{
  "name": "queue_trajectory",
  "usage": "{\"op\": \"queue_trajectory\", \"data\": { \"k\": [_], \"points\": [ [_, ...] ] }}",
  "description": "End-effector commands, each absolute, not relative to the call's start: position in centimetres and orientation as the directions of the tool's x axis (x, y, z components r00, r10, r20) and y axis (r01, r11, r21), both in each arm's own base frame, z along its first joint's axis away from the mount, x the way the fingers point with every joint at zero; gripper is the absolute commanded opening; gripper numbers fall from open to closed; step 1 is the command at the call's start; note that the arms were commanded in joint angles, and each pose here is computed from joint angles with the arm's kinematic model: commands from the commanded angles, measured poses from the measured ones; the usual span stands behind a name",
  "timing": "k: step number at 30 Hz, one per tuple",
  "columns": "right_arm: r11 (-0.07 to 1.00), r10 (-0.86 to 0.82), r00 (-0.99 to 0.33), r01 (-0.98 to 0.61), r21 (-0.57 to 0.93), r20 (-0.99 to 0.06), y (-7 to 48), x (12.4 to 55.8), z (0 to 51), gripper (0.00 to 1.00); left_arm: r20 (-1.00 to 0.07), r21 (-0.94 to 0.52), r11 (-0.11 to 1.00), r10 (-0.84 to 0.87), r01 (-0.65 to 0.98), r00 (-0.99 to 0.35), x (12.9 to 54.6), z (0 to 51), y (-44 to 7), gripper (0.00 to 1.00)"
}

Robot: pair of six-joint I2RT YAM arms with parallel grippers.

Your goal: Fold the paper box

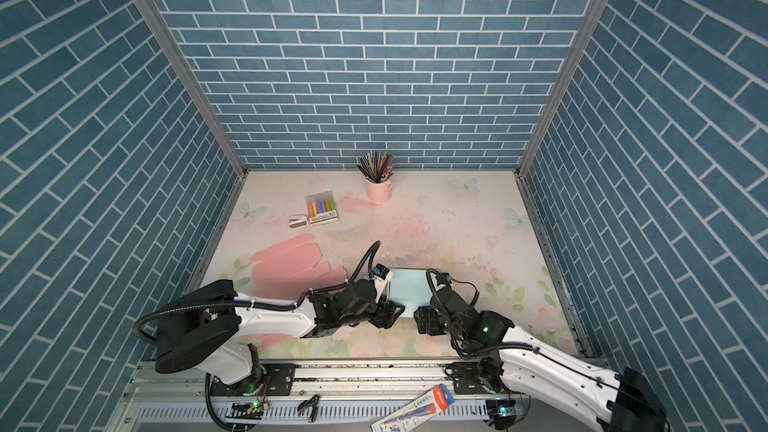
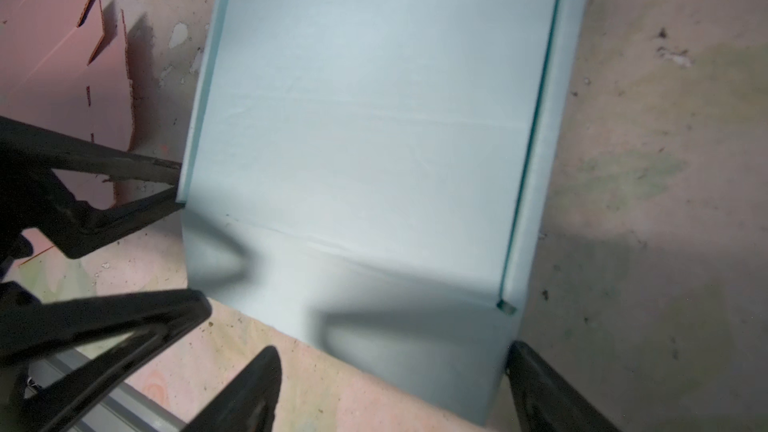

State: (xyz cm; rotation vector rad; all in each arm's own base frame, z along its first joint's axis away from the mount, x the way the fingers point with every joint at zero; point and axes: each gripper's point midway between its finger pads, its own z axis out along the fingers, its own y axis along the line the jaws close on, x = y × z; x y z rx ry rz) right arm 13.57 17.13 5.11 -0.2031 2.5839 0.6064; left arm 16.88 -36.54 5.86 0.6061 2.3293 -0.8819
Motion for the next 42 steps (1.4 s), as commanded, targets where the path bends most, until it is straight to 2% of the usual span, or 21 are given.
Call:
{"op": "queue_trajectory", "data": {
  "k": [1,11,14,31,42],
  "points": [
    [0.872,-0.004,-0.88,-0.236,0.429,-0.476,17.9,13.5,5.6,0.85,-0.641,-0.452,0.684,0.198,0.572,-0.742,16.3,5.7,-36.7,0.75],
    [0.859,-0.003,-0.879,-0.246,0.448,-0.476,18.5,13.2,5.9,0.84,-0.642,-0.442,0.713,0.172,0.544,-0.748,16.5,5.9,-35.7,0.78],
    [0.859,-0.005,-0.878,-0.249,0.448,-0.478,18.6,13.1,5.9,0.84,-0.642,-0.44,0.723,0.163,0.533,-0.75,16.5,6.0,-35.1,0.88],
    [0.858,-0.011,-0.88,-0.253,0.448,-0.476,18.7,12.9,5.4,0.88,-0.622,-0.427,0.77,0.132,0.475,-0.772,16.1,5.4,-32.4,0.88],
    [0.858,-0.022,-0.877,-0.263,0.442,-0.48,19.1,13.1,5.5,0.91,-0.633,-0.409,0.776,0.137,0.48,-0.762,15.2,6.4,-33.1,0.88]
  ]
}}
